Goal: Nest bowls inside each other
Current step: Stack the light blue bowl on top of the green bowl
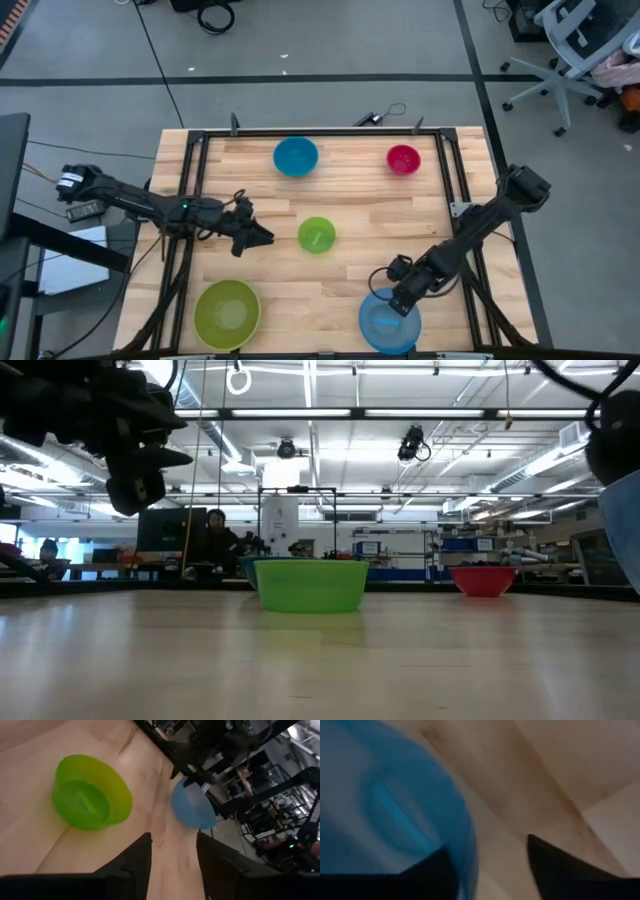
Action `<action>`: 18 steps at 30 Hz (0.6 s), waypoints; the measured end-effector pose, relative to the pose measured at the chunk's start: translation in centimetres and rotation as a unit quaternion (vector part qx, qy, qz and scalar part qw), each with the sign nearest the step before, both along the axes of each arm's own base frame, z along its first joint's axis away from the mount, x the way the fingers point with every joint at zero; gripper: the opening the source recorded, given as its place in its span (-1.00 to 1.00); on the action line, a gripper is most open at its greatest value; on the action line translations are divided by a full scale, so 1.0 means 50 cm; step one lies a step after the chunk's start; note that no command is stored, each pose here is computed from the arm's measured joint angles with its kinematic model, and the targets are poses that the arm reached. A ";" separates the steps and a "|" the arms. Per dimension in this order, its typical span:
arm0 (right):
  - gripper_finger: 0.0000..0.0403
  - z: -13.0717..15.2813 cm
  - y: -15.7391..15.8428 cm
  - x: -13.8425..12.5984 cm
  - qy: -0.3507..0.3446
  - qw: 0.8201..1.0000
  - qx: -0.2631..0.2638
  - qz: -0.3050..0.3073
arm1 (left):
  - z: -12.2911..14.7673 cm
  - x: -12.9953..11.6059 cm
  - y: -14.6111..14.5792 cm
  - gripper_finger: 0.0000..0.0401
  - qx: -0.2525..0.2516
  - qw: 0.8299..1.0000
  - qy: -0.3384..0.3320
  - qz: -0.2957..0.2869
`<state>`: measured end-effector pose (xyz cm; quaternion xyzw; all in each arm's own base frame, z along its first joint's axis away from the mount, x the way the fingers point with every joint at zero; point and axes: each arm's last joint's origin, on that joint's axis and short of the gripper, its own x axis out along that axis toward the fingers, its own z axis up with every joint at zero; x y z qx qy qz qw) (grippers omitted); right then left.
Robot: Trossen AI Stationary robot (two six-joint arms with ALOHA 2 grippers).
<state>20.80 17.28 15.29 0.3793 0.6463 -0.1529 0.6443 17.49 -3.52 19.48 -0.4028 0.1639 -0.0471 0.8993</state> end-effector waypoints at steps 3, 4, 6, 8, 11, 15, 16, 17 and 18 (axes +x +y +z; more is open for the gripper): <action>-0.57 -0.007 -0.012 0.012 0.003 1.000 -0.002 -0.008 | 0.014 0.017 -0.003 -0.21 0.015 1.000 -0.001 -0.004; -0.77 -0.004 -0.018 0.015 0.001 1.000 -0.003 -0.012 | 0.021 0.024 -0.005 -0.20 0.025 1.000 -0.003 -0.007; -0.90 0.012 -0.031 0.024 -0.019 0.999 -0.007 -0.033 | 0.039 0.041 -0.008 -0.20 0.047 0.999 -0.007 -0.012; -0.90 0.034 -0.053 0.030 -0.023 0.997 -0.038 -0.066 | 0.058 0.058 -0.010 -0.20 0.074 0.997 -0.008 -0.010; -0.95 0.083 -0.092 0.044 -0.034 0.986 -0.117 -0.113 | 0.088 0.091 -0.009 -0.20 0.113 0.994 -0.001 0.010; -0.95 0.148 -0.147 0.065 -0.043 0.952 -0.250 -0.170 | 0.129 0.146 0.008 -0.20 0.167 0.985 0.005 0.034; -0.95 0.164 -0.159 0.074 -0.050 0.943 -0.275 -0.183 | 0.140 0.161 0.013 -0.20 0.181 0.983 0.007 0.044; -0.95 0.179 -0.170 0.084 -0.058 0.935 -0.293 -0.191 | 0.149 0.176 0.020 -0.20 0.196 0.979 0.011 0.053; -0.95 0.193 -0.181 0.094 -0.066 0.929 -0.310 -0.193 | 0.158 0.192 0.026 -0.20 0.215 0.974 0.017 0.063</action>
